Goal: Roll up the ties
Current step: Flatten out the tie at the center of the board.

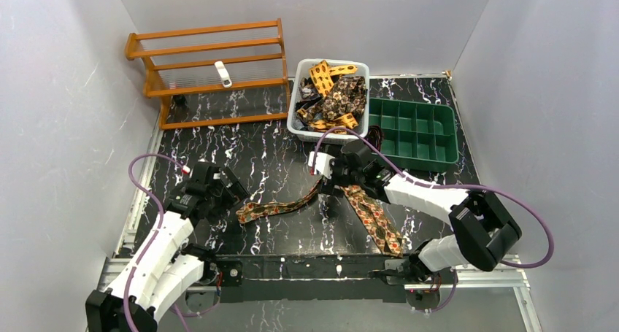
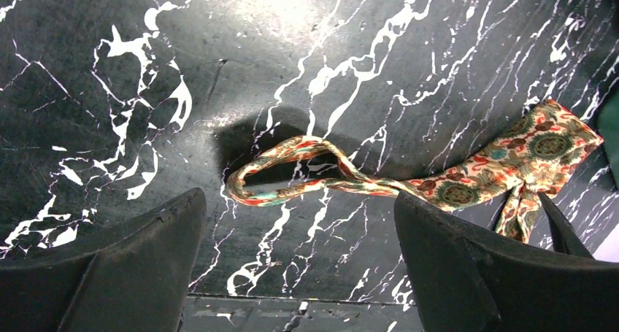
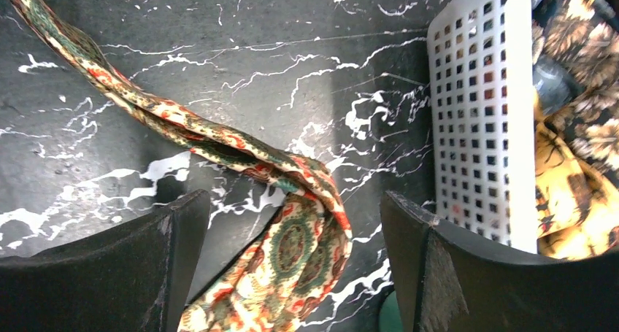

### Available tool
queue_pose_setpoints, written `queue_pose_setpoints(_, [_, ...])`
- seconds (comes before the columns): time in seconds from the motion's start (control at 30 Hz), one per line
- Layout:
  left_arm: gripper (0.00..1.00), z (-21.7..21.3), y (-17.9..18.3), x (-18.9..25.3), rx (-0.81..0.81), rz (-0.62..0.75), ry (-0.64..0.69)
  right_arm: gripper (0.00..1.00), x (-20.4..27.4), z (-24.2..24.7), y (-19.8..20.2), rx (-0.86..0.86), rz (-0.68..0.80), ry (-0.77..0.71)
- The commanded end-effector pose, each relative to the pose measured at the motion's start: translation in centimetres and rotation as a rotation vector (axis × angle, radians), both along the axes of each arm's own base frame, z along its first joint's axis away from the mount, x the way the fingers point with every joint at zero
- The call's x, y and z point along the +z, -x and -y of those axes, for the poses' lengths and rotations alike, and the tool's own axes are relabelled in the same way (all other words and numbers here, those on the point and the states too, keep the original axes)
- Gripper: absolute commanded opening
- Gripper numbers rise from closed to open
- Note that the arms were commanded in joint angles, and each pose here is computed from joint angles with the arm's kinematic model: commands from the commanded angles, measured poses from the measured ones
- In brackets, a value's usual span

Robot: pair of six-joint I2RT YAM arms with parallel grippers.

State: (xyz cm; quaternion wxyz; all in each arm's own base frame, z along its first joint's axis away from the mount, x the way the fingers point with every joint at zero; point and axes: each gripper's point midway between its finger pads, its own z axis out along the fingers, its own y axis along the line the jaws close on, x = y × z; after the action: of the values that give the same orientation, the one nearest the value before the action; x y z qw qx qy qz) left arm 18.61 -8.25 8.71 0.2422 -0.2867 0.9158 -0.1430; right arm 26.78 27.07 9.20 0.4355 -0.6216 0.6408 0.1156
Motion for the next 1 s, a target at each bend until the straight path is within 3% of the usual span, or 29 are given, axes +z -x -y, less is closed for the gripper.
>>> queue_pose_setpoints(0.0, [0.98,-0.7,1.4,-1.8,0.068,-0.062,-0.008,0.94,0.8,-0.8,-1.7,0.112,0.127,0.004])
queue_pose_setpoints(0.57, [0.98,-0.3,1.2,-2.4,0.051,-0.058,0.008,0.88,-4.4,-1.3,-3.2,0.210,-0.028,0.047])
queue_pose_setpoints(0.67, [0.98,-0.2,1.1,-2.3,0.048,-0.055,0.011,0.74,-4.6,-1.9,-2.9,0.176,-0.102,0.010])
queue_pose_setpoints(0.83, [0.98,-0.6,0.9,-2.2,0.071,-0.042,0.000,0.35,-3.6,-3.0,0.0,0.182,-0.296,-0.089])
queue_pose_setpoints(0.97, [0.98,-1.6,0.6,-1.2,0.114,-0.021,-0.038,0.11,-2.1,-3.2,4.5,0.204,-0.551,-0.145])
